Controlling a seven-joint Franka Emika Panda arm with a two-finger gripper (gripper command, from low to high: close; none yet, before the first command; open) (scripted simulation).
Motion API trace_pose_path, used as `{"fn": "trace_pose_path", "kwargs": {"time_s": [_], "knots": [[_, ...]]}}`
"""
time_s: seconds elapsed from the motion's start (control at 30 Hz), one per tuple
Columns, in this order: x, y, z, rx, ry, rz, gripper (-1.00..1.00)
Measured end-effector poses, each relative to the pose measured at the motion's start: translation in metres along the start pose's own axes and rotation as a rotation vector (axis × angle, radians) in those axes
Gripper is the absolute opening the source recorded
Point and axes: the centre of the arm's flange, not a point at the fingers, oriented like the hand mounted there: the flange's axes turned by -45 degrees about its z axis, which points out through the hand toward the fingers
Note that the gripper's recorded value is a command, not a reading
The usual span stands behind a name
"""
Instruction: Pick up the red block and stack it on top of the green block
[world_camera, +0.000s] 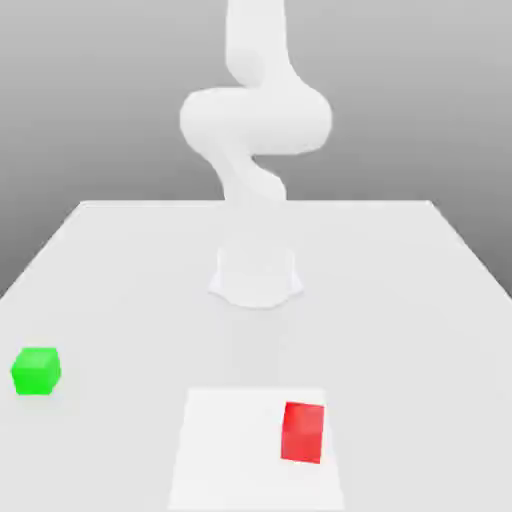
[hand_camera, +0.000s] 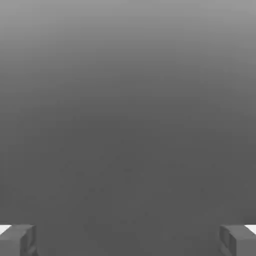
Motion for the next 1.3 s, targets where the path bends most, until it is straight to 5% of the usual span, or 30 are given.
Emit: {"fn": "trace_pose_path", "kwargs": {"time_s": [0.37, 0.7, 0.87, 0.9, 1.3], "knots": [[-0.101, -0.027, 0.231, -0.029, -0.371, 0.069, 0.00], [-0.267, -0.044, 0.357, -0.064, -0.691, 0.123, 0.00], [-0.309, -0.044, 0.398, -0.068, -0.713, 0.130, 0.00], [-0.317, -0.043, 0.405, -0.068, -0.714, 0.130, -1.00], [-0.287, -0.044, 0.372, -0.068, -0.713, 0.130, -1.00]]}}
